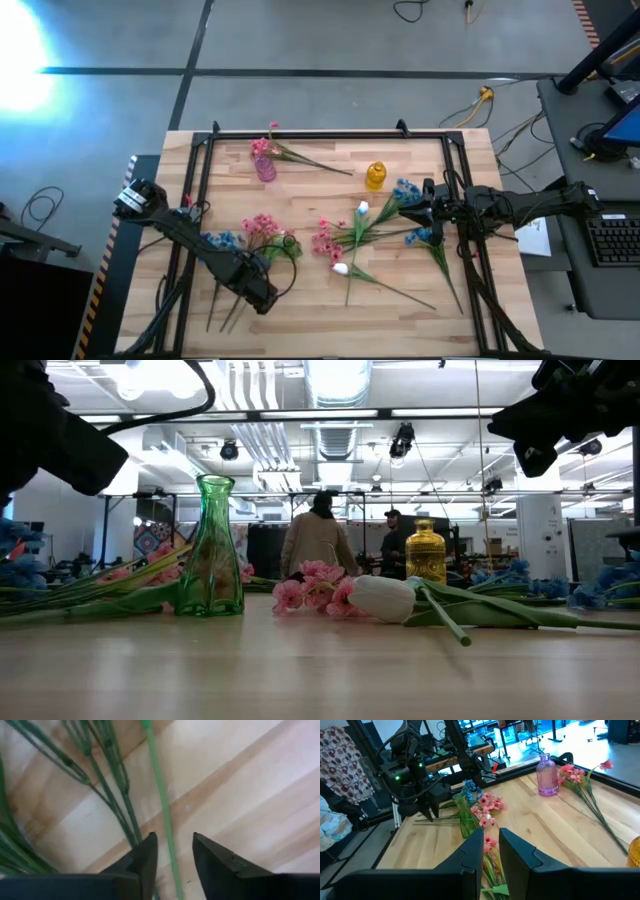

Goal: Sort flowers into vase by color
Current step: Put the left white flower into the green vase, then put the bottom right blue flowers into the yellow vase

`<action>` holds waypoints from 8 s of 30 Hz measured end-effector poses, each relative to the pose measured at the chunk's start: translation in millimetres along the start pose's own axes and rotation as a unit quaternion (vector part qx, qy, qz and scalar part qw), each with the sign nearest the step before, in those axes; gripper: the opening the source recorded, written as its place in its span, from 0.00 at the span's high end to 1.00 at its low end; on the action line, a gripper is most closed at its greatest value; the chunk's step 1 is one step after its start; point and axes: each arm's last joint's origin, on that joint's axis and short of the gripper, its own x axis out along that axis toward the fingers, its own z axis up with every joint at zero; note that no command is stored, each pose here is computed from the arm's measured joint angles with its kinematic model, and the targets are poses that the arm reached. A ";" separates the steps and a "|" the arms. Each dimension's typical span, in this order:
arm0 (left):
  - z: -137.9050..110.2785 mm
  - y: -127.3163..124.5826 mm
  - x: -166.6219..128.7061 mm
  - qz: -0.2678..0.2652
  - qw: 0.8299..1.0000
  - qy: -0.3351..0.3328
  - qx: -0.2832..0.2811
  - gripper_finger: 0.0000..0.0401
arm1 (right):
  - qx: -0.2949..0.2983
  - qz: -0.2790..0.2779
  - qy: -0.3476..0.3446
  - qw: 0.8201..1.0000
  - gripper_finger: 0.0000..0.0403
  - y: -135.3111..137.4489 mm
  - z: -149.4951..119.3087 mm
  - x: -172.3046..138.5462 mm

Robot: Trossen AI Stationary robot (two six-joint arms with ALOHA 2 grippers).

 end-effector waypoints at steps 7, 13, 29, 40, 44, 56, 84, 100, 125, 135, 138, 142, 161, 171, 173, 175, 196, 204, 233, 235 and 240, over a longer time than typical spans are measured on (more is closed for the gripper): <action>26.8 -1.7 -2.8 -0.013 0.994 -0.110 -0.014 0.66 | -0.003 0.000 0.000 1.000 0.87 0.0 0.0 0.0; 38.2 5.6 9.7 0.035 0.993 -0.111 -0.012 0.70 | -0.001 0.000 0.000 1.000 0.87 0.0 0.0 0.0; 40.2 1.4 27.4 0.059 0.993 -0.102 -0.011 0.96 | 0.000 0.000 0.000 1.000 0.87 0.0 0.0 0.0; 31.9 17.9 -0.2 0.083 0.991 -0.105 -0.022 1.00 | 0.000 0.000 0.001 1.000 0.87 0.0 -0.1 0.0; 27.5 20.4 -17.9 0.051 0.993 -0.107 -0.010 1.00 | 0.000 0.000 0.001 1.000 0.87 0.0 -0.2 0.0; 1.8 36.3 -72.6 -0.056 0.993 -0.096 0.042 1.00 | -0.004 0.000 0.001 1.000 0.87 -0.1 -0.3 0.0; 0.3 83.1 -186.5 -0.167 0.787 -0.589 0.073 1.00 | -0.013 -0.001 0.001 1.000 0.87 -0.1 -0.3 0.0; 7.9 26.5 -211.9 -0.100 0.666 -0.727 0.137 1.00 | -0.013 -0.009 -0.002 1.000 0.87 -0.6 -0.1 0.0; 24.2 1.1 -164.3 -0.106 0.648 -0.725 0.206 1.00 | -0.013 -0.014 0.002 1.000 0.87 -1.1 -1.0 0.0; 19.8 25.6 -123.6 -0.151 0.615 -0.753 0.178 1.00 | -0.013 -0.016 0.007 1.000 0.87 -1.4 -1.9 0.0; 18.8 32.3 -119.1 -0.155 0.603 -0.763 0.173 1.00 | -0.012 -0.016 0.007 1.000 0.87 -1.4 -1.9 0.1; 19.9 37.4 -109.0 -0.150 0.606 -0.760 0.177 1.00 | -0.013 -0.016 0.007 1.000 0.87 -1.4 -1.9 0.1; 20.6 42.4 -85.6 -0.166 0.608 -0.742 0.226 1.00 | -0.012 -0.029 0.002 0.999 0.87 -2.2 -1.6 0.0; 21.4 43.6 -85.1 -0.163 0.619 -0.742 0.198 0.90 | 0.000 -0.029 0.002 1.000 0.87 -2.2 -1.6 0.0; 21.6 43.9 -85.0 -0.160 0.621 -0.743 0.193 0.85 | 0.001 -0.029 0.002 1.000 0.87 -2.2 -1.6 -0.1; 21.9 44.5 -84.9 -0.153 0.623 -0.744 0.185 0.81 | 0.002 -0.029 0.001 1.000 0.87 -2.2 -1.5 -0.1; -0.6 45.7 -79.0 -0.126 0.646 -0.737 0.154 0.54 | 0.005 -0.029 0.002 1.000 0.87 -2.2 -1.6 0.0; -13.7 41.4 -84.4 -0.147 0.645 -0.733 0.159 0.34 | 0.033 -0.029 0.001 0.999 0.87 -2.2 -1.6 0.0; -57.4 23.6 -151.8 -0.011 0.665 -0.733 0.141 0.26 | 0.086 -0.030 0.003 0.996 0.87 -2.4 -2.3 -0.1; -60.2 21.7 -160.9 -0.012 0.665 -0.733 0.144 0.26 | 0.086 -0.030 0.004 0.996 0.87 -2.4 -2.5 -0.1; -63.0 18.0 -178.3 0.002 0.662 -0.733 0.159 0.26 | 0.081 -0.031 0.005 0.996 0.87 -2.5 -2.7 -0.1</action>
